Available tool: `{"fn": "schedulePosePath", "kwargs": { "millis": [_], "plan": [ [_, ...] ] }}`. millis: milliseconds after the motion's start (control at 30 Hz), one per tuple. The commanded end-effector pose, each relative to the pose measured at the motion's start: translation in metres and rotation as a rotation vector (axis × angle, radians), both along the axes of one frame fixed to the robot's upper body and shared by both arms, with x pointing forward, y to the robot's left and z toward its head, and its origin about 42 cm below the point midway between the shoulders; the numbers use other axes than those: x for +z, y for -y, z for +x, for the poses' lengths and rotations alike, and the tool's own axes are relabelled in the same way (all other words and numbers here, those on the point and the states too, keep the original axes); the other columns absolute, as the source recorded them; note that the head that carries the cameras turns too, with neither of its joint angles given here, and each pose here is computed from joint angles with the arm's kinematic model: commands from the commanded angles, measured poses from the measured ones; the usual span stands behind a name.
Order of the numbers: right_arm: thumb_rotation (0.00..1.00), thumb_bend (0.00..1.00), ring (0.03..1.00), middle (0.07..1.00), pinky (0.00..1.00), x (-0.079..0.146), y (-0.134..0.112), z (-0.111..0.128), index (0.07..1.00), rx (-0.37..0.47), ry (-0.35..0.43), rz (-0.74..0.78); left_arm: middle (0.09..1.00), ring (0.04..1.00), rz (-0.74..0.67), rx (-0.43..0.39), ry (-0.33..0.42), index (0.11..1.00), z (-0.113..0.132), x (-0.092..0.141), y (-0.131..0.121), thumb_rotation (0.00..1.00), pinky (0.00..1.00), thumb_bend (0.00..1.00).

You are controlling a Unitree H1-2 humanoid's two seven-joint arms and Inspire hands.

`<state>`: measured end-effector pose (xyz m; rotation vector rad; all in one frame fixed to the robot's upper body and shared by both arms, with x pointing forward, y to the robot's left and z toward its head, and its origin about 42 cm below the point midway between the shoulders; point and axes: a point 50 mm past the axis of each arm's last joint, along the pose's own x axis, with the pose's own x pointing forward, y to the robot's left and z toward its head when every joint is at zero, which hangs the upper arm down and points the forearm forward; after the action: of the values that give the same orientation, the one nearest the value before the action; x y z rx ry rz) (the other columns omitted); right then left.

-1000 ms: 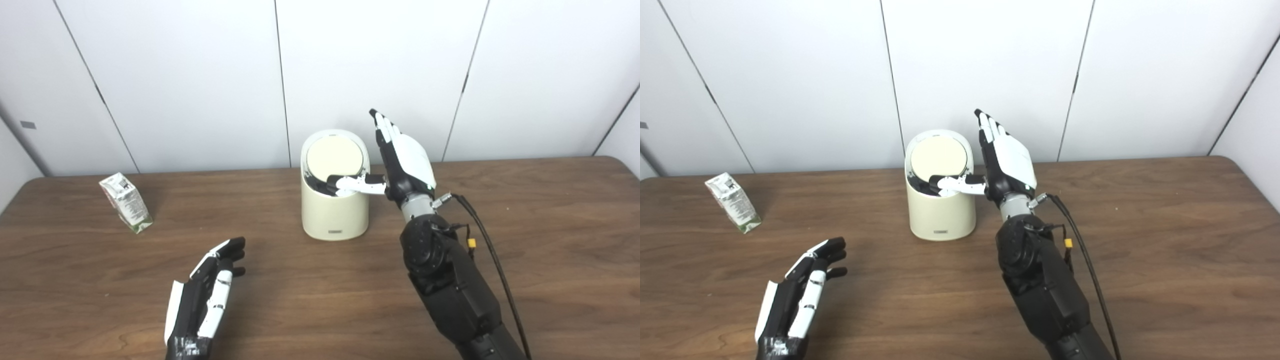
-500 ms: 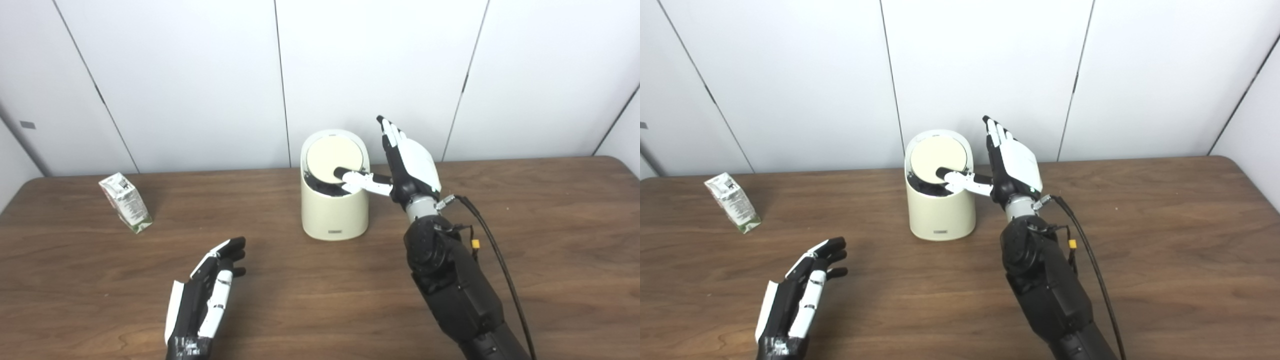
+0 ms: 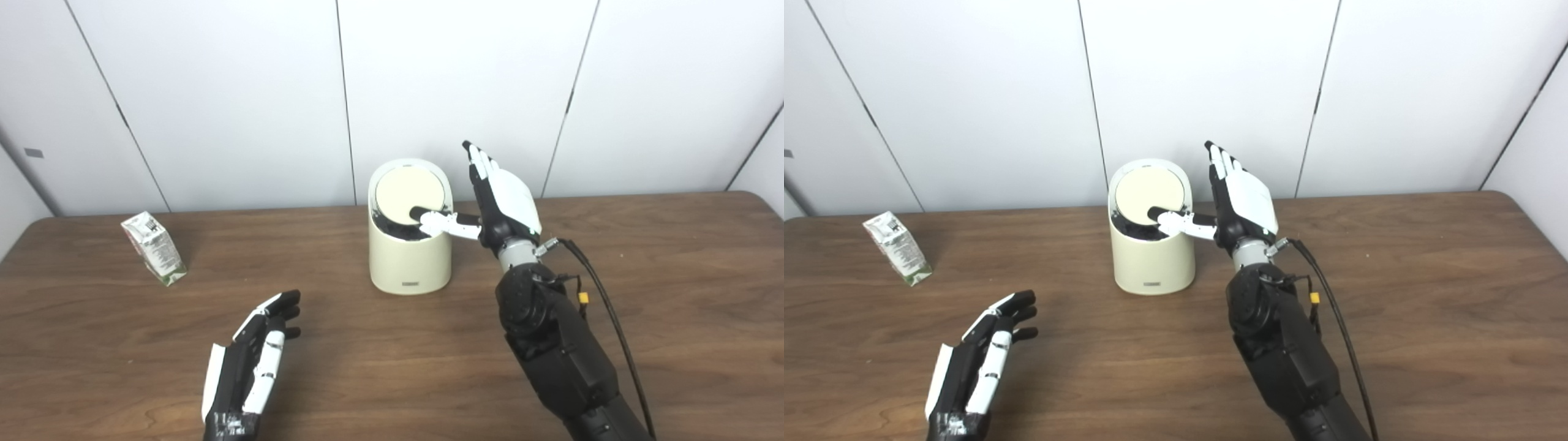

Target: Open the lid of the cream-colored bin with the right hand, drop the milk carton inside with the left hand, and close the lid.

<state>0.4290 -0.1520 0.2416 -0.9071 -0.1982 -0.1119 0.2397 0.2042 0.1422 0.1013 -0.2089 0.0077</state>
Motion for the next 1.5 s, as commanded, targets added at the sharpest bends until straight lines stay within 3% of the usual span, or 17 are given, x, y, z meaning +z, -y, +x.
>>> {"fn": "schedulePosePath", "kwargs": {
  "millis": [0, 67, 233, 500, 733, 833, 933, 967, 1033, 1233, 1467],
  "plan": [
    [0.43, 0.85, 1.0, 1.0, 1.0, 0.018, 0.0, 0.004, 1.0, -0.014, 0.059, -0.027, 0.829, 0.817, 0.007, -0.003, 0.063, 0.82, 0.003, 0.01, 0.003, 0.79, 0.73, 0.26],
    [0.35, 0.88, 1.0, 1.0, 1.0, 0.019, 0.0, 0.004, 1.0, -0.017, 0.061, -0.033, 0.829, 0.822, 0.004, -0.005, 0.062, 0.821, 0.003, 0.01, 0.003, 0.79, 0.74, 0.26],
    [0.26, 0.9, 1.0, 1.0, 1.0, 0.018, 0.0, 0.004, 1.0, -0.034, 0.074, -0.053, 0.832, 0.831, 0.004, -0.007, 0.064, 0.823, 0.003, 0.01, 0.003, 0.79, 0.74, 0.26],
    [0.29, 0.85, 1.0, 1.0, 1.0, 0.017, 0.0, 0.005, 1.0, -0.039, 0.064, -0.1, 0.829, 0.828, 0.008, -0.005, 0.069, 0.821, 0.005, 0.012, 0.005, 0.78, 0.74, 0.26],
    [0.24, 0.91, 1.0, 1.0, 1.0, 0.013, 0.0, 0.003, 1.0, -0.038, 0.057, -0.116, 0.828, 0.831, 0.007, -0.006, 0.072, 0.821, 0.004, 0.013, 0.005, 0.79, 0.75, 0.26],
    [0.31, 0.88, 1.0, 1.0, 1.0, 0.013, 0.0, 0.001, 1.0, -0.027, 0.051, -0.099, 0.828, 0.834, 0.008, -0.007, 0.071, 0.821, 0.005, 0.013, 0.004, 0.79, 0.75, 0.25],
    [0.59, 0.81, 1.0, 1.0, 1.0, 0.014, 0.0, -0.002, 1.0, -0.012, 0.049, -0.072, 0.828, 0.838, 0.007, -0.01, 0.071, 0.821, 0.005, 0.012, 0.004, 0.79, 0.75, 0.26],
    [0.74, 0.79, 1.0, 1.0, 1.0, 0.015, 0.0, -0.002, 1.0, -0.007, 0.05, -0.063, 0.827, 0.839, 0.009, -0.01, 0.071, 0.82, 0.005, 0.012, 0.004, 0.79, 0.76, 0.26],
    [0.82, 0.78, 1.0, 1.0, 1.0, 0.016, 0.001, -0.003, 1.0, 0.003, 0.055, -0.052, 0.826, 0.838, 0.005, -0.009, 0.067, 0.82, 0.005, 0.012, 0.004, 0.79, 0.76, 0.27],
    [0.97, 0.81, 1.0, 1.0, 1.0, 0.015, 0.004, -0.004, 1.0, 0.015, 0.057, -0.037, 0.829, 0.832, 0.012, -0.008, 0.068, 0.821, 0.006, 0.012, 0.004, 0.78, 0.75, 0.26],
    [1.0, 0.84, 1.0, 1.0, 1.0, 0.01, 0.012, -0.012, 1.0, 0.021, 0.067, 0.01, 0.83, 0.831, 0.0, -0.006, 0.068, 0.822, 0.004, 0.012, 0.006, 0.78, 0.75, 0.26]
  ]
}}
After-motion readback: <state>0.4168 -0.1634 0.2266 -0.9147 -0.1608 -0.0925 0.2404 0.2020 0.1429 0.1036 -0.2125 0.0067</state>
